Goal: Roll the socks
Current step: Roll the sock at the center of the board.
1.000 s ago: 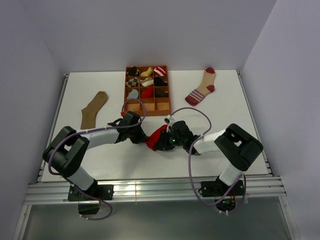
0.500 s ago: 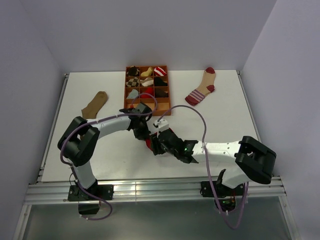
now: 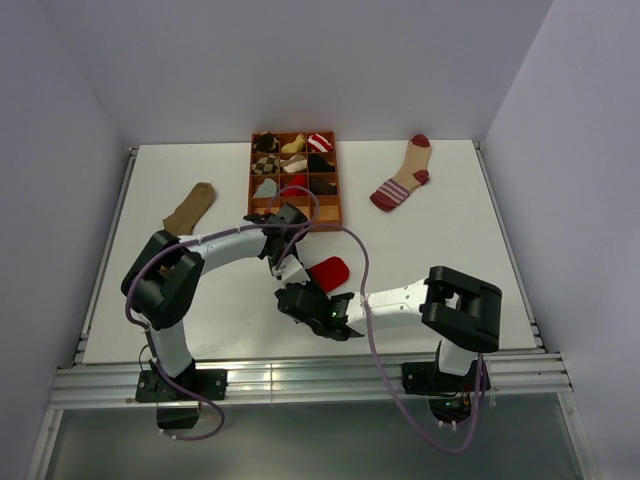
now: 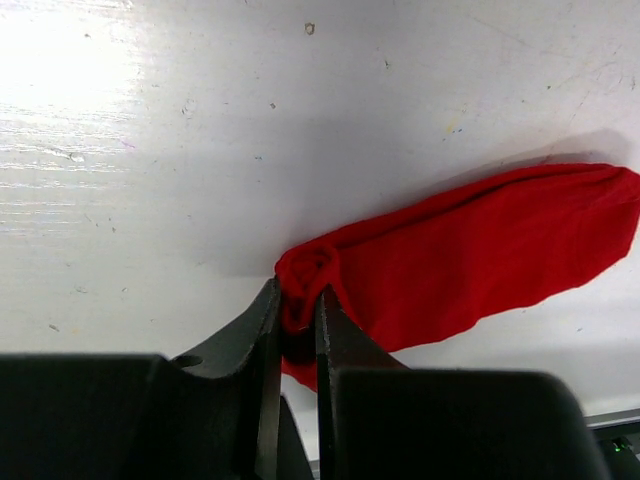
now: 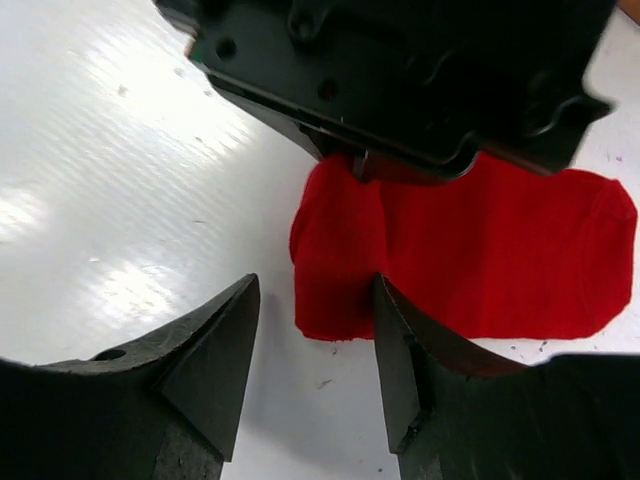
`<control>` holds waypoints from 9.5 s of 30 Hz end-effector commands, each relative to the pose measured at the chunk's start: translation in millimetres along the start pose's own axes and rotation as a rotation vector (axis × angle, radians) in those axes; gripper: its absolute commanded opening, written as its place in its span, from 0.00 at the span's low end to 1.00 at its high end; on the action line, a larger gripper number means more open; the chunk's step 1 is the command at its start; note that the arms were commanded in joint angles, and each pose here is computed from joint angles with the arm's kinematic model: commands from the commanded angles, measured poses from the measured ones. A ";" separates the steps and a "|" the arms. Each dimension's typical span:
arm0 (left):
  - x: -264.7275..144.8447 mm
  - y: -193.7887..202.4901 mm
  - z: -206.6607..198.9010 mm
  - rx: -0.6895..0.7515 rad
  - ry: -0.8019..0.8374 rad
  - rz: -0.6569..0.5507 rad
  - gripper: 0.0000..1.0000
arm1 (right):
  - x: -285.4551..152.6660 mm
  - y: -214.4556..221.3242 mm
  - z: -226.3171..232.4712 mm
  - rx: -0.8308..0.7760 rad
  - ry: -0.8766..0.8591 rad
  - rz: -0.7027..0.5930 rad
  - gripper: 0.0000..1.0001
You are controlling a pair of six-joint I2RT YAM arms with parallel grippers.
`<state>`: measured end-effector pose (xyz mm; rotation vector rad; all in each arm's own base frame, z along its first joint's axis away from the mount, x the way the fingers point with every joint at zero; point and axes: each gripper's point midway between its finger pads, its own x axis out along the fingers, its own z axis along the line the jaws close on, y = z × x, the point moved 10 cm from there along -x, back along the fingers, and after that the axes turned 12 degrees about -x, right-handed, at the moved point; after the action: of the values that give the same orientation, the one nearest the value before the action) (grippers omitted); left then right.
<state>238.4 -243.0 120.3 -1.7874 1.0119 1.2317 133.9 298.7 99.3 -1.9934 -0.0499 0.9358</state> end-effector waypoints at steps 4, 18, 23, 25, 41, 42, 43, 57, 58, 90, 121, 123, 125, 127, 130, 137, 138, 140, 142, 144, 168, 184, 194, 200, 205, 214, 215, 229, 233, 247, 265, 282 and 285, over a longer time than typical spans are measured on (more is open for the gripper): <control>8.0 6.5 13.3 0.037 -0.105 0.028 0.02 | 12.9 12.8 1.0 -0.034 0.134 0.042 0.53; -19.3 0.9 4.5 -0.003 0.027 -0.040 0.46 | 9.6 41.4 6.9 0.064 -0.059 0.062 0.00; -44.7 -9.4 2.2 -0.068 0.190 -0.137 0.68 | 0.0 41.1 -1.8 0.184 -0.253 0.048 0.00; -58.4 -11.6 10.0 -0.106 0.252 -0.183 0.73 | 0.4 41.5 -10.5 0.231 -0.289 0.050 0.00; -47.2 12.7 57.7 -0.253 0.505 -0.171 0.77 | 13.7 50.1 -46.1 0.494 -0.717 0.083 0.00; -45.2 13.3 58.3 -0.260 0.503 -0.166 0.77 | 15.8 53.5 -46.7 0.505 -0.730 0.098 0.00; -44.7 13.0 56.8 -0.261 0.517 -0.164 0.77 | 15.9 53.9 -47.9 0.514 -0.751 0.100 0.00; -18.2 26.9 62.7 -0.335 0.423 -0.101 0.71 | 35.9 59.5 -69.6 0.627 -0.804 0.175 0.01; -16.5 27.4 64.2 -0.342 0.412 -0.101 0.71 | 36.7 59.8 -71.1 0.634 -0.803 0.180 0.01; 1.2 2.9 38.1 -0.097 -0.017 -0.006 0.09 | 2.4 13.3 -96.2 0.426 -0.393 0.017 0.53; 8.5 -7.3 17.2 0.061 -0.177 0.097 0.11 | 7.5 -13.8 14.1 -0.073 0.023 -0.003 0.58; 9.0 -7.0 17.5 0.061 -0.176 0.098 0.10 | 8.8 -9.7 17.1 -0.067 0.024 0.015 0.56; 9.1 -7.0 17.0 0.060 -0.172 0.099 0.11 | 12.2 -1.1 18.7 -0.058 0.033 0.037 0.51; 7.6 -7.1 15.4 0.053 -0.155 0.096 0.12 | 13.7 7.9 18.0 -0.058 0.049 0.058 0.45; 4.6 -6.4 14.0 0.038 -0.125 0.090 0.18 | 13.0 19.5 17.1 -0.033 0.053 0.074 0.17; -14.4 -12.4 10.8 -0.010 -0.013 0.038 0.40 | 5.9 40.0 0.9 0.133 -0.055 0.086 0.00; -24.4 -14.5 8.5 -0.018 0.032 0.019 0.44 | 4.3 46.2 -1.7 0.158 -0.085 0.078 0.00; -30.9 -20.2 8.9 -0.060 0.088 -0.010 0.49 | -1.0 44.7 -5.3 0.226 -0.196 0.060 0.00; -47.7 -24.8 7.8 -0.100 0.163 -0.055 0.60 | 0.8 49.9 -18.3 0.298 -0.235 0.048 0.00; -60.9 -30.8 9.8 -0.135 0.243 -0.121 0.66 | 2.4 54.5 -26.8 0.356 -0.304 0.054 0.00; -25.2 3.4 36.3 -0.214 0.471 -0.046 0.67 | 32.2 85.0 -70.1 0.757 -0.667 0.141 0.01; 11.0 10.1 46.0 -0.244 0.375 0.026 0.54 | 44.1 97.2 -76.2 0.819 -0.669 0.211 0.04; 12.0 4.6 46.2 -0.212 0.214 0.031 0.27 | 37.0 71.9 -91.8 0.736 -0.604 0.145 0.29; 2.8 -3.8 34.1 -0.123 0.106 0.020 0.26 | 20.9 43.7 -101.9 0.637 -0.450 0.067 0.48; -3.3 -6.0 21.3 -0.038 0.008 0.042 0.27 | 3.5 19.1 -98.6 0.503 -0.230 0.017 0.51; 0.5 -8.9 8.3 0.037 -0.067 0.097 0.27 | -11.1 -16.0 -56.2 0.252 -0.027 -0.047 0.58; 2.7 -8.4 10.2 0.044 -0.091 0.108 0.27 | -6.5 -18.9 -52.5 0.224 0.016 -0.036 0.59; 2.0 -9.3 5.6 0.046 -0.109 0.115 0.27 | 22.1 3.3 9.5 -0.010 0.222 0.099 0.57; -0.4 -7.5 6.3 0.046 -0.089 0.115 0.28 | 27.6 17.8 9.4 -0.025 0.266 0.132 0.46; -50.6 -13.1 1.9 -0.009 0.164 -0.080 0.69 | 6.8 28.9 -13.0 0.157 -0.154 0.086 0.06; -62.0 5.2 62.0 -0.234 0.634 -0.243 0.70 | 20.5 27.1 -59.2 0.446 -0.754 0.109 0.09; -5.5 18.7 63.1 -0.309 0.530 -0.066 0.65 | 42.0 51.4 -72.5 0.586 -0.776 0.178 0.13; -0.1 20.6 63.0 -0.303 0.490 -0.051 0.61 | 46.4 54.0 -72.9 0.609 -0.773 0.192 0.13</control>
<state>195.1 -190.8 103.1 -2.4366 1.0567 0.9477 202.4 241.4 76.0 -1.0220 -0.1426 1.5521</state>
